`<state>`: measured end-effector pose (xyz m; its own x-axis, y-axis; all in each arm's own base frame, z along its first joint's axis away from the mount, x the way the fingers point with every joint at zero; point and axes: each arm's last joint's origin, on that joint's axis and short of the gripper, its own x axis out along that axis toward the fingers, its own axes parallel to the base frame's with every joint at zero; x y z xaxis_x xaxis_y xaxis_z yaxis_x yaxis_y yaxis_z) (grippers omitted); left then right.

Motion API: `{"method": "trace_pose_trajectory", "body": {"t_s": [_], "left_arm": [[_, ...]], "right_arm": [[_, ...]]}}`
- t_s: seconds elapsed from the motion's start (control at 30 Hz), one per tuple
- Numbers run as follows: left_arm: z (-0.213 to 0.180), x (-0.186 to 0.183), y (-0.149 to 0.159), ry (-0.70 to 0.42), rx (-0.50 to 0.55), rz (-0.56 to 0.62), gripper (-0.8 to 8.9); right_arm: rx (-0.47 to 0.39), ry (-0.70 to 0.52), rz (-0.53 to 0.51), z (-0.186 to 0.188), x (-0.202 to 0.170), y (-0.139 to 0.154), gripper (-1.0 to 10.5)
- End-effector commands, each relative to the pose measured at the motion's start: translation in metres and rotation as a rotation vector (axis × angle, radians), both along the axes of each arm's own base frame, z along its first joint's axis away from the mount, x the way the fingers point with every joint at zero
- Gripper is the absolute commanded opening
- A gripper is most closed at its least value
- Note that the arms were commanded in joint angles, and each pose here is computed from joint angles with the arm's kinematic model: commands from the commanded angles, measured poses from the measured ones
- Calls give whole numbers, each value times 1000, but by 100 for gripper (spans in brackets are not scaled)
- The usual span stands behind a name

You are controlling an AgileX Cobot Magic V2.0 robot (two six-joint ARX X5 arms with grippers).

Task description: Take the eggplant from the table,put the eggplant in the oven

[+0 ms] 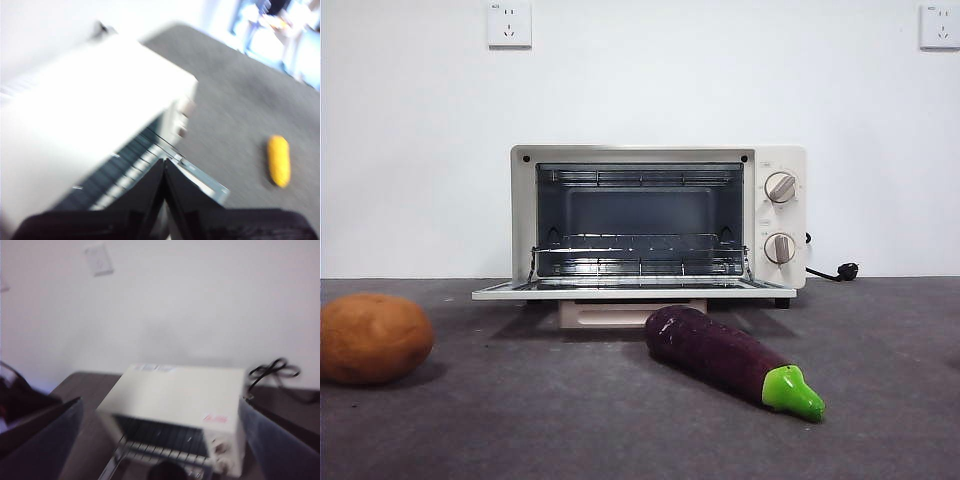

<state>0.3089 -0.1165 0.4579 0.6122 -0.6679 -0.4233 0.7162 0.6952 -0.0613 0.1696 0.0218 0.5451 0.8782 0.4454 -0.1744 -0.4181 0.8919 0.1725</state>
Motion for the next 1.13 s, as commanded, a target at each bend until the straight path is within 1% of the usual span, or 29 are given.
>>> {"method": "trace_pose_trajectory", "body": {"t_s": [0.03,0.17,0.27,0.4,0.6,0.73,0.83,0.97,1.13], "left_arm": [[17,-19,18,-52,-13,71,-6],[43,-51,45,-138,-21,194,-6],[56,-72,58,-188,-20,260,-6],[66,-95,69,-226,-10,327,-6],[75,-119,75,-269,1,374,-6],[76,-128,76,-274,11,373,-6],[78,-132,78,-288,17,395,-6],[79,-136,79,-297,32,413,-6],[79,-136,79,-298,35,414,-6]], "right_arm": [[-11,38,43,-4,3,7,599],[-41,130,116,-16,10,21,599],[-74,198,167,-25,16,32,599],[-127,292,230,-37,21,48,598],[-271,418,248,-60,33,75,598],[-337,500,268,-79,45,94,598],[-394,581,287,-101,57,108,598],[-478,730,316,-147,70,121,598],[-533,869,325,-202,84,128,598]]}}
